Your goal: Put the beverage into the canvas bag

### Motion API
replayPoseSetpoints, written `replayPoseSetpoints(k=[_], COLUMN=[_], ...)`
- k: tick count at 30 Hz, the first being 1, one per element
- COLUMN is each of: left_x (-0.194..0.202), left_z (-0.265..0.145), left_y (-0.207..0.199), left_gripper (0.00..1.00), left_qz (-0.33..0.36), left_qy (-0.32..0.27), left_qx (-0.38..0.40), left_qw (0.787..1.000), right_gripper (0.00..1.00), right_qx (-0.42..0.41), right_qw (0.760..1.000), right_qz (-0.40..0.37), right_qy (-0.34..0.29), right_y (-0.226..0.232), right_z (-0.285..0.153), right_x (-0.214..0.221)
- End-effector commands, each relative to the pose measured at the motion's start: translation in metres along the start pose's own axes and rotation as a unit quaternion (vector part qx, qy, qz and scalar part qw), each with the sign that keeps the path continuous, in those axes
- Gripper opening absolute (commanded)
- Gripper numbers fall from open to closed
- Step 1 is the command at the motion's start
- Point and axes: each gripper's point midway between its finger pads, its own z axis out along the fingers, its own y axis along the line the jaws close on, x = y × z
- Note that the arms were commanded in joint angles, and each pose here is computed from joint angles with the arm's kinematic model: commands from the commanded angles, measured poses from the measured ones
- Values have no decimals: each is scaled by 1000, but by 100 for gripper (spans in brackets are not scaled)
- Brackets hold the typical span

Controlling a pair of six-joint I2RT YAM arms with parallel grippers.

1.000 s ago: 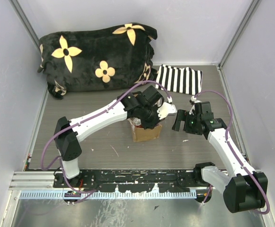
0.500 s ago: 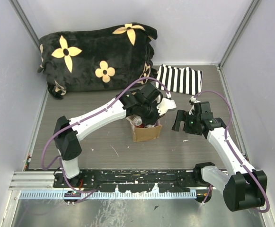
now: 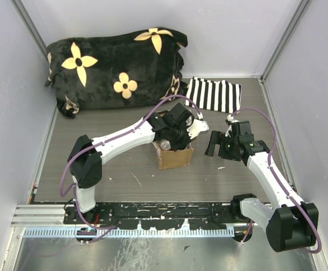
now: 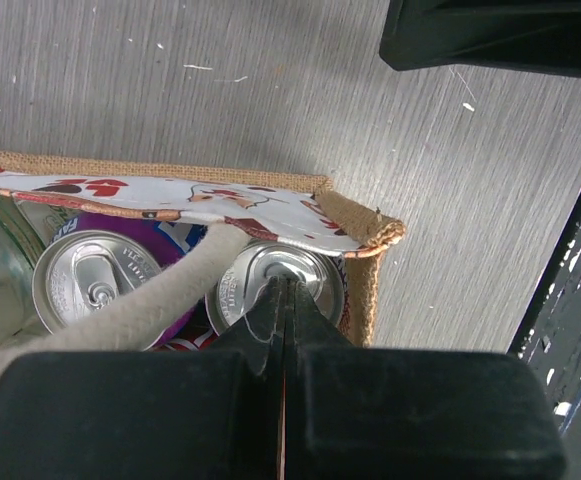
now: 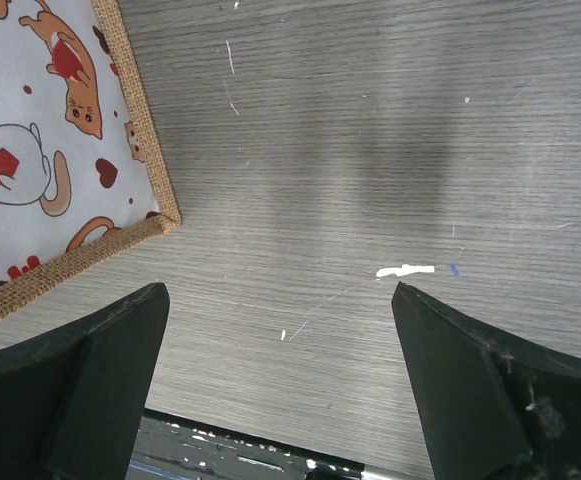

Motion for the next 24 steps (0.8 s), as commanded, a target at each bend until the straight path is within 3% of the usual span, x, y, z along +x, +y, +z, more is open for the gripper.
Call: replayPoseSetpoints(k=[1, 3, 5, 10, 15, 16, 24], left_x=[27, 22, 9, -37, -54, -53, -6], left_z=[27, 21, 9, -47, -108, -119, -183], left_y=[4, 6, 11, 15, 21, 23, 31], left_gripper=[0, 1, 10, 60, 96, 99, 98], left_qz=[-18, -16, -11, -7, -42, -57, -135], left_qy=[34, 26, 8, -61, -120, -128, -143], left_qx=[-3, -11, -26, -54, -76, -77, -111], left_qw=[999, 999, 1000, 997, 989, 987, 974], right_gripper=[100, 100, 100, 100, 100, 100, 100], right_qx=[-6, -6, -6, -12, -35, -38, -68], right_qw=[1000, 1000, 1000, 999, 996, 995, 993], right_qz=[0, 0, 0, 4, -1, -1, 7], right_qy=[-18, -18, -17, -36, -83, -89, -95], right_y=[2, 2, 2, 8, 22, 24, 41], right_z=[0, 0, 1, -6, -23, -26, -30], right_x=[-9, -9, -9, -20, -45, -50, -67])
